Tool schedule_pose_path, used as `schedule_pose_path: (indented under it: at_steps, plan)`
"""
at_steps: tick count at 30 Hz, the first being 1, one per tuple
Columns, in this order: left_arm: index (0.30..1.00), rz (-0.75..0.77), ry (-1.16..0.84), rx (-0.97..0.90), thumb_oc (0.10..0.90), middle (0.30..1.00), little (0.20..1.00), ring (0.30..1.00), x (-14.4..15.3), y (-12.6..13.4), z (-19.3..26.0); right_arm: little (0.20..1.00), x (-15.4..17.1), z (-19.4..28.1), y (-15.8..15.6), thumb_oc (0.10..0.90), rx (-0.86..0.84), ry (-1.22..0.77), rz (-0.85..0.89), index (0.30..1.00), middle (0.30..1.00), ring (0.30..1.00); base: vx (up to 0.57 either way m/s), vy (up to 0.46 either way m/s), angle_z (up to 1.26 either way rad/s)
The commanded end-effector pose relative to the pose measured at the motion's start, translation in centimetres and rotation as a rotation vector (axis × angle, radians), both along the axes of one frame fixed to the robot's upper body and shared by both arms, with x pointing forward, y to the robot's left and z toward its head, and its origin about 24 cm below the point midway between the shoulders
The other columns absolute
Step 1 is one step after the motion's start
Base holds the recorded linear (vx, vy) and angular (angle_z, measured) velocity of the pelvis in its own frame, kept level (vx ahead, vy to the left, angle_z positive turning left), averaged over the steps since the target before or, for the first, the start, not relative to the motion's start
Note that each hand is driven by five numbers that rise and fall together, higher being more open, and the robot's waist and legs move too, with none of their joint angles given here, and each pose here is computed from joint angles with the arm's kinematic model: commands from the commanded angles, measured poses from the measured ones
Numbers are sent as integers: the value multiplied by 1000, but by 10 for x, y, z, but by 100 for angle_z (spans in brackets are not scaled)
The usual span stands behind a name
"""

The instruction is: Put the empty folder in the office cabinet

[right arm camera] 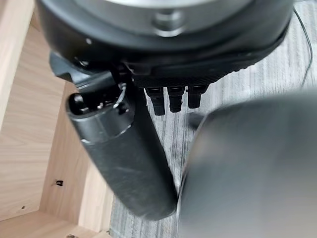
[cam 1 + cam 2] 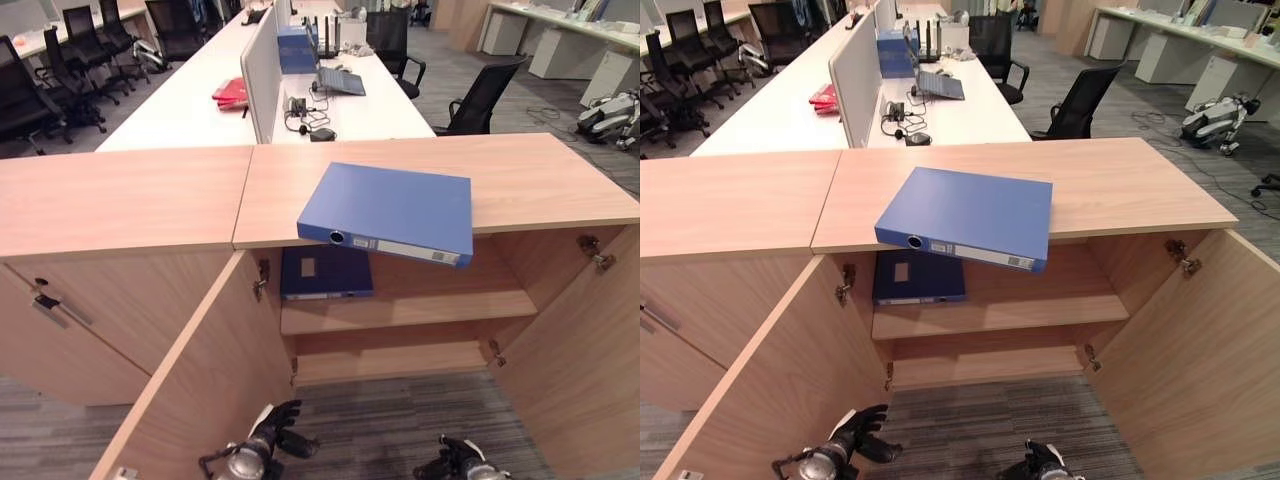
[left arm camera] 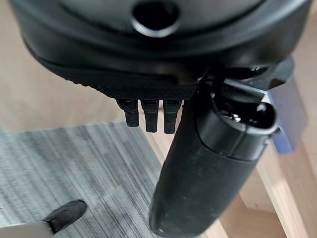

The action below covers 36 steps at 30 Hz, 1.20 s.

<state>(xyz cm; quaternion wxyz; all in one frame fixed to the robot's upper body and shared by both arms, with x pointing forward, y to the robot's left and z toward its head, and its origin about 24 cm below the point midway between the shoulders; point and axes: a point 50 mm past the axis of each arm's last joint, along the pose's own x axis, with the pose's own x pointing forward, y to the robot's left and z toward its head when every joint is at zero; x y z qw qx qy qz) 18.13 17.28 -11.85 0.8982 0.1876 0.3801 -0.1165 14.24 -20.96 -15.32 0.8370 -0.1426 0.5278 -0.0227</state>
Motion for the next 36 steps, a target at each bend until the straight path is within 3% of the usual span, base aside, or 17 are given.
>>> schedule_pose_path:
  at_steps: [1,11,19,22,36]
  plan:
    - [900,-35,-226,-53,800,900,900,900,40,-14,35,900,-7,-1,-6,800,-22,19,-18,900,900,900,160,-223,33]
    - [900,123,-151,-93,800,900,900,900,17,-1,19,900,-13,-3,-8,800,-32,52,49,900,900,900,183,-306,29]
    - [900,361,-79,-441,800,900,900,900,-4,-33,13,900,-45,-4,-41,800,-91,115,-79,900,900,900,80,-308,49]
    - [900,366,-50,-506,800,900,900,900,-11,-42,12,900,-51,-4,-47,800,-101,130,-112,900,900,900,42,-90,69]
    - [900,513,-169,-596,800,900,900,900,-23,-23,33,900,-47,-6,-39,800,-65,128,-102,900,900,900,42,7,-7]
